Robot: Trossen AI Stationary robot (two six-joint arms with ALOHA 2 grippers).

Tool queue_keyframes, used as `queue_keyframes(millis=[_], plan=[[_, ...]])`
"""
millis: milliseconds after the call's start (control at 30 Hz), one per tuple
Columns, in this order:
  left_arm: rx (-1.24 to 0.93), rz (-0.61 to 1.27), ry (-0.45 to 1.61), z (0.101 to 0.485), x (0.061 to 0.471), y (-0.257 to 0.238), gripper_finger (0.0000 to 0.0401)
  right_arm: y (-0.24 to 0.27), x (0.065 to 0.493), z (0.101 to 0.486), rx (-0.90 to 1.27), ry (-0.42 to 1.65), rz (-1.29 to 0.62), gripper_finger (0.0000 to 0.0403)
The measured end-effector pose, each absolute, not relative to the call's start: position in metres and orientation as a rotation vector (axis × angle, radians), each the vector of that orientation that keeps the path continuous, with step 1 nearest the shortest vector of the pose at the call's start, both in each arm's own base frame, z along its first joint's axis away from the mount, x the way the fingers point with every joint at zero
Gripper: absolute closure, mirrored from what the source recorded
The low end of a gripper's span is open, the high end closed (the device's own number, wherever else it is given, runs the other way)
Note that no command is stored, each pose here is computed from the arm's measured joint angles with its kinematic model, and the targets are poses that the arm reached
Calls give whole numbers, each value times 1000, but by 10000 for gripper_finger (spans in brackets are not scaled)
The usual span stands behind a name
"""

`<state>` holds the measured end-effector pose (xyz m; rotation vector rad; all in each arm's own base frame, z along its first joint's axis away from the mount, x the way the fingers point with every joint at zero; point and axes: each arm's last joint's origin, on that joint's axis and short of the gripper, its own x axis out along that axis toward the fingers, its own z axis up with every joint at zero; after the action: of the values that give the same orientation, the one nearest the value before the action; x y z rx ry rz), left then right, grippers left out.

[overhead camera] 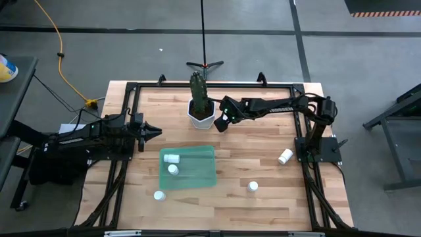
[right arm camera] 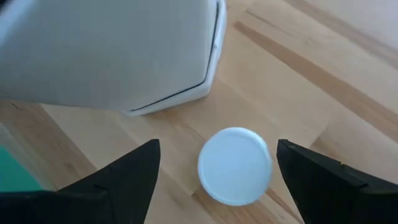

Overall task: Pick and place pill bottles into a basket
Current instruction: Put the white pill bottle into the green bin

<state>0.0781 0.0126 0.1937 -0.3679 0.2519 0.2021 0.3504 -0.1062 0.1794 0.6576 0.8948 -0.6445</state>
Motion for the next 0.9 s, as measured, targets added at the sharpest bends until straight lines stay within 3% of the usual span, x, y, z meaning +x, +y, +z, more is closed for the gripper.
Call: queue_keyframes(millis=[333, 767, 900], plan=[[-369, 206, 252, 193, 78, 13, 304, -106, 351, 176, 660, 901, -663, 103], [-369, 204, 252, 193, 78, 13, 304, -107, 351, 177, 658, 898, -659, 251], [-370, 200, 253, 193, 78, 13, 304, -106, 351, 177, 659, 899, -656, 256]])
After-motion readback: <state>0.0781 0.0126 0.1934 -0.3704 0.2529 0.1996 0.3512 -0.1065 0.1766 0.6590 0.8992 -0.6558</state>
